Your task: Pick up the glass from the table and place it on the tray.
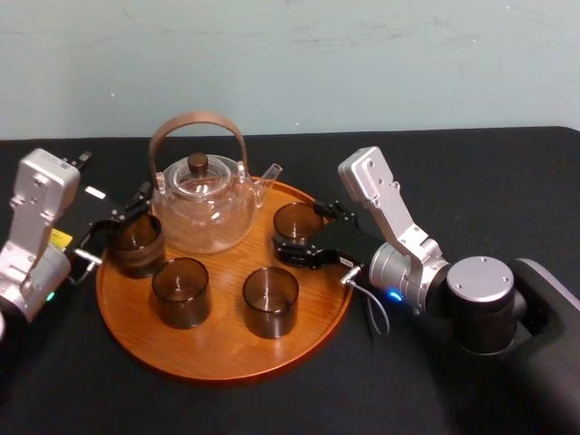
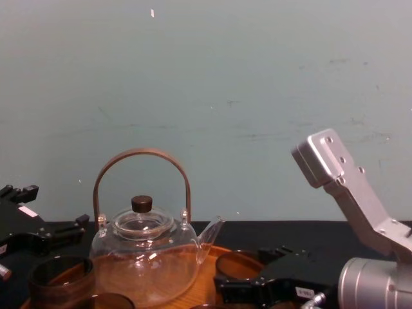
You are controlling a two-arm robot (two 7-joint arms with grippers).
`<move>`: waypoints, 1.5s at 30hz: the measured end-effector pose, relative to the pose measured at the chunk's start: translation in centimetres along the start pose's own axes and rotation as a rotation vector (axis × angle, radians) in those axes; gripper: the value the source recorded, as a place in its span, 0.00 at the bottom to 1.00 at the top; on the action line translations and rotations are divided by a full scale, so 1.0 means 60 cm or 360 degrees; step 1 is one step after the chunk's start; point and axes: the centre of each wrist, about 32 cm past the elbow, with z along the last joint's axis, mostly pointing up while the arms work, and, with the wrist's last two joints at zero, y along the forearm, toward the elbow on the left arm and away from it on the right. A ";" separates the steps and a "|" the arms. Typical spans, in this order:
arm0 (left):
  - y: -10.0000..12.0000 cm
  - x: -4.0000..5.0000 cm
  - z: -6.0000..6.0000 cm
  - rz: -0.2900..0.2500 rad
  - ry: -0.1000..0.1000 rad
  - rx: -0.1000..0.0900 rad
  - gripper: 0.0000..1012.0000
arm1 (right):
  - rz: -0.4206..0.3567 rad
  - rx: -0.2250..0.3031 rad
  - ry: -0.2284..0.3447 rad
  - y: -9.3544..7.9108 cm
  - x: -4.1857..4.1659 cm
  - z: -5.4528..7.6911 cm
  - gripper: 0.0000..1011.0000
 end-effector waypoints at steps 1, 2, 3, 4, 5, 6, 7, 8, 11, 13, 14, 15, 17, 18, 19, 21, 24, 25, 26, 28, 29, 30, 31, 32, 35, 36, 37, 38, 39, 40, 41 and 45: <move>0.000 0.000 0.000 0.0000 0.0000 0.0000 0.99 | -0.0002 0.0005 0.0004 -0.001 0.001 0.000 0.99; 0.000 0.000 0.000 0.0000 0.0000 0.0000 0.99 | -0.0003 0.0012 0.0006 -0.001 0.001 0.000 0.99; 0.000 0.000 0.000 0.0000 0.0000 0.0000 0.99 | -0.0005 0.0029 0.0010 -0.003 0.002 0.000 0.99; 0.000 0.000 0.000 0.0000 0.0000 0.0000 0.99 | -0.0006 0.0039 0.0012 -0.004 0.002 0.000 0.99; 0.000 0.000 0.000 0.0000 0.0000 0.0000 0.99 | -0.0007 0.0049 0.0013 -0.004 0.003 0.001 0.99; 0.000 0.000 0.000 0.0000 0.0000 0.0000 0.99 | -0.0008 0.0059 0.0014 -0.006 0.003 0.001 0.99; 0.000 0.000 0.000 0.0000 0.0000 0.0000 0.99 | -0.0009 0.0071 0.0013 -0.007 0.003 0.002 0.99; 0.000 0.000 0.000 0.0000 0.0000 0.0000 0.99 | -0.0011 0.0098 0.0007 -0.010 0.004 0.005 0.99; 0.000 0.000 0.000 0.0000 0.0000 0.0000 0.99 | -0.0009 0.0159 -0.0004 -0.021 0.006 0.010 0.99; 0.000 0.000 0.000 0.0000 0.0000 0.0000 0.99 | -0.0003 0.0205 -0.0006 -0.031 0.008 0.014 0.99; 0.000 0.000 0.000 0.0000 0.0000 0.0000 0.99 | 0.0000 0.0221 -0.0006 -0.036 0.009 0.016 0.99; 0.000 0.000 0.000 0.0000 0.0000 0.0000 0.99 | 0.0004 0.0236 -0.0004 -0.040 0.009 0.016 0.99; 0.000 0.000 0.000 0.0000 0.0000 0.0000 0.99 | 0.0014 0.0277 -0.0004 -0.056 0.013 0.017 0.99; 0.000 0.000 0.000 0.0000 0.0000 0.0000 0.99 | 0.0016 0.0289 -0.0004 -0.061 0.014 0.017 0.99; 0.000 0.000 0.000 0.0000 0.0000 0.0000 0.99 | 0.0017 0.0299 -0.0002 -0.065 0.016 0.016 0.99; 0.000 0.000 0.000 0.0000 0.0000 0.0000 0.99 | 0.0014 0.0322 0.0003 -0.080 0.020 0.014 0.99; 0.000 0.000 0.000 0.0000 0.0000 0.0000 0.99 | -0.0019 0.0335 0.0015 -0.100 0.030 0.007 0.99; 0.000 0.000 0.000 0.0000 0.0000 0.0000 0.99 | -0.0035 0.0337 0.0016 -0.105 0.033 0.004 0.99; 0.000 0.000 0.000 0.0000 0.0000 0.0000 0.99 | -0.0074 0.0334 0.0023 -0.115 0.040 -0.001 0.99; 0.000 0.000 0.000 0.0000 0.0000 0.0000 0.99 | -0.0114 0.0333 0.0034 -0.124 0.048 -0.007 0.99; 0.000 0.000 0.000 0.0000 0.0000 0.0000 0.99 | -0.0133 0.0334 0.0040 -0.128 0.052 -0.010 0.99; 0.000 0.000 0.000 0.0000 0.0000 0.0000 0.99 | -0.0168 0.0335 0.0051 -0.136 0.060 -0.014 0.99; 0.000 0.000 0.000 0.0000 0.0000 0.0000 0.99 | -0.0184 0.0335 0.0056 -0.140 0.063 -0.016 0.99; 0.000 0.000 0.000 0.0000 0.0000 0.0000 0.99 | -0.0216 0.0334 0.0063 -0.148 0.070 -0.021 0.99; 0.000 0.000 0.000 0.0000 0.0000 0.0000 0.99 | -0.0272 0.0332 0.0082 -0.161 0.081 -0.031 0.99; 0.000 0.000 0.000 0.0000 0.0000 0.0000 0.99 | -0.0283 0.0332 0.0089 -0.164 0.083 -0.033 0.99; 0.000 0.000 0.000 0.0000 0.0000 0.0000 0.99 | -0.0293 0.0331 0.0095 -0.168 0.085 -0.035 0.99; 0.000 0.000 0.000 0.0000 0.0000 0.0000 0.99 | -0.0301 0.0330 0.0101 -0.171 0.087 -0.038 0.99; 0.000 0.000 0.000 0.0000 0.0000 0.0000 0.99 | -0.0314 0.0328 0.0108 -0.176 0.089 -0.042 0.99; 0.000 0.000 0.000 0.0000 0.0000 0.0000 0.99 | -0.0319 0.0327 0.0110 -0.178 0.090 -0.044 0.99; 0.000 0.000 0.000 0.0000 0.0000 0.0000 0.99 | -0.0326 0.0324 0.0112 -0.181 0.091 -0.047 0.99; 0.000 0.000 0.000 0.0000 0.0000 0.0000 0.99 | -0.0363 0.0310 0.0120 -0.187 0.093 -0.060 0.99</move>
